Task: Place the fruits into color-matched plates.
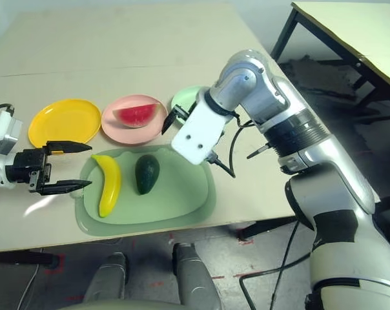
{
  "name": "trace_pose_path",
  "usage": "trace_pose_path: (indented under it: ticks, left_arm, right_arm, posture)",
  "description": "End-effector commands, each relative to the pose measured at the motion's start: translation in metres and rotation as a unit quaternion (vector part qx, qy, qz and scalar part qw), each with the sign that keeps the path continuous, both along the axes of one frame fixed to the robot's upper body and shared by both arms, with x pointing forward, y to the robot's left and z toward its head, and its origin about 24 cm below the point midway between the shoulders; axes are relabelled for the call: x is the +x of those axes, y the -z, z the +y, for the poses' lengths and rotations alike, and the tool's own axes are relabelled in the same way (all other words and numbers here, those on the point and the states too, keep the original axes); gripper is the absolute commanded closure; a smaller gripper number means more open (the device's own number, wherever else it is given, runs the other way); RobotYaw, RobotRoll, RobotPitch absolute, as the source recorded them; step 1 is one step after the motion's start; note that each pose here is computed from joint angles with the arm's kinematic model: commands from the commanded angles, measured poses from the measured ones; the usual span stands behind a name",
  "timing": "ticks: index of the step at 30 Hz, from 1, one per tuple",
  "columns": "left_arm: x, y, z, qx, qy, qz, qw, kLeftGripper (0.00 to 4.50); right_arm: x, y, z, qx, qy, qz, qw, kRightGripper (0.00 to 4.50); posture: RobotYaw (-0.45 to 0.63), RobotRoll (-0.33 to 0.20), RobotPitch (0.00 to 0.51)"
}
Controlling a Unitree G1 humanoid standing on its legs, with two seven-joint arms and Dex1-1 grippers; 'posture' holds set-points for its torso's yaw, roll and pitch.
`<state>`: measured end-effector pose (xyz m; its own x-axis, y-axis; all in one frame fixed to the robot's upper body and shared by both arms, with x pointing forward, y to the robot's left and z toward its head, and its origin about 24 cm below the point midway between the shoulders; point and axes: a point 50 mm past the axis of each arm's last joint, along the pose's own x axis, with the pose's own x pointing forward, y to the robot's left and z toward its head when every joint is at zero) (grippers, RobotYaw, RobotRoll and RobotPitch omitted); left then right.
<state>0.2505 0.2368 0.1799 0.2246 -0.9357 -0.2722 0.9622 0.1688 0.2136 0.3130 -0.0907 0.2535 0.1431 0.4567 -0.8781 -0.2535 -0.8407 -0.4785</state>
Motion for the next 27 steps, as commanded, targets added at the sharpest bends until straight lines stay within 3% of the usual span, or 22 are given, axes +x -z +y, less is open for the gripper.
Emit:
trace_pose_path:
  ticks: [1, 11, 27]
  left_arm:
    - [-0.003, 0.002, -0.001, 0.011, 0.004, 0.002, 1.0, 0.0]
    - [-0.004, -0.001, 0.003, 0.01, -0.011, 0.004, 1.0, 0.0]
    - [-0.008, 0.003, 0.006, 0.012, -0.028, 0.004, 1.0, 0.0]
  right_arm:
    - [0.001, -0.005, 0.007, 0.0, -0.024, -0.031, 0.999, 0.03]
    - [0.001, 0.006, 0.025, -0.018, -0.083, -0.05, 0.995, 0.03]
    - [-0.008, 0.03, 0.037, -0.036, -0.112, -0.007, 0.993, 0.03]
  posture:
    - [-0.01, 0.0, 0.189]
    - [0.02, 0.0, 0.199]
    - [0.04, 0.0, 0.21]
